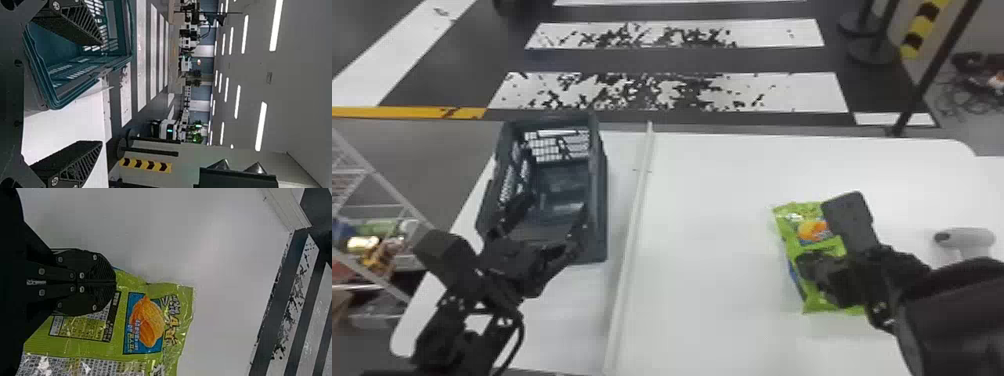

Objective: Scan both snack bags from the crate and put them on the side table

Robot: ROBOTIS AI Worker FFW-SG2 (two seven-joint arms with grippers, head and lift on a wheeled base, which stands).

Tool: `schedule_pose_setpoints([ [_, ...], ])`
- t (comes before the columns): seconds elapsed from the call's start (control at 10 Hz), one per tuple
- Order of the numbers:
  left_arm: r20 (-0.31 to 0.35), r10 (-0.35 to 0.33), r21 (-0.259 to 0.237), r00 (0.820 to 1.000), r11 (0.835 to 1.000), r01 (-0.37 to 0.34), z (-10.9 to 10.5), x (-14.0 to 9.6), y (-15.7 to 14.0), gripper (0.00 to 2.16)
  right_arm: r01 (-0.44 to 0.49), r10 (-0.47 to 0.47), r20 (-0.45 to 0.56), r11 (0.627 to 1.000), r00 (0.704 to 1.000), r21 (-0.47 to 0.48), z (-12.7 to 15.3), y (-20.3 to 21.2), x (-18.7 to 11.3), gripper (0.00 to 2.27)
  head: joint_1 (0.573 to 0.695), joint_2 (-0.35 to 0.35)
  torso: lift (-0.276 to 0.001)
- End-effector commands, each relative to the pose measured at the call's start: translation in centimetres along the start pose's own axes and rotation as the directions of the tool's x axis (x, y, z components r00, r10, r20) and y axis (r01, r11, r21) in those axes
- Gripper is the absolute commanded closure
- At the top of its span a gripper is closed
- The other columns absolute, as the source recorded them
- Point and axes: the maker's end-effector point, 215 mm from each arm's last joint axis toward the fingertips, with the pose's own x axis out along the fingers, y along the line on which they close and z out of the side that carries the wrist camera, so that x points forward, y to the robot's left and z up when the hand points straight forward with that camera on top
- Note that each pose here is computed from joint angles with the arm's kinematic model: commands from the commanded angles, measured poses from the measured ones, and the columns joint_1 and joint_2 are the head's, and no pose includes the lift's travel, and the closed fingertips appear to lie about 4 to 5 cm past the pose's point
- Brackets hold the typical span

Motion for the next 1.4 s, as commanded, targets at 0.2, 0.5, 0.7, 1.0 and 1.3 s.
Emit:
schedule_pose_setpoints([
  [0.2, 0.003, -0.002, 0.000, 1.000, 1.000, 0.002, 0.1, 0.0, -0.1, 0.10, -0.019, 0.019, 0.091, 1.000, 0.996, 0.000, 4.5, 1.2, -3.5, 2.25, 0.695, 0.099, -0.087],
  [0.5, 0.003, -0.002, -0.002, 1.000, 1.000, 0.002, 0.1, 0.0, -0.2, 0.10, -0.072, 0.075, 0.058, 0.996, 0.995, -0.062, 4.1, 4.1, 0.0, 2.25, 0.695, 0.136, -0.087],
  [0.7, 0.004, -0.001, -0.002, 1.000, 1.000, 0.001, 0.1, -0.1, -0.2, 0.10, -0.071, 0.074, 0.033, 0.994, 0.997, -0.083, 4.0, 4.2, 2.2, 2.25, 0.695, 0.157, -0.087],
  [1.0, 0.001, 0.004, 0.000, 1.000, 1.000, -0.004, 0.0, -0.2, 0.2, 0.10, -0.026, 0.027, 0.008, 0.997, 1.000, -0.078, 3.2, 1.3, 2.9, 2.25, 0.695, 0.157, -0.087],
  [1.3, 0.003, 0.004, -0.001, 1.000, 1.000, -0.004, 0.0, 0.0, 0.2, 0.10, -0.004, 0.004, 0.000, 0.997, 1.000, -0.082, 2.9, -0.3, 3.4, 2.25, 0.695, 0.118, -0.087],
])
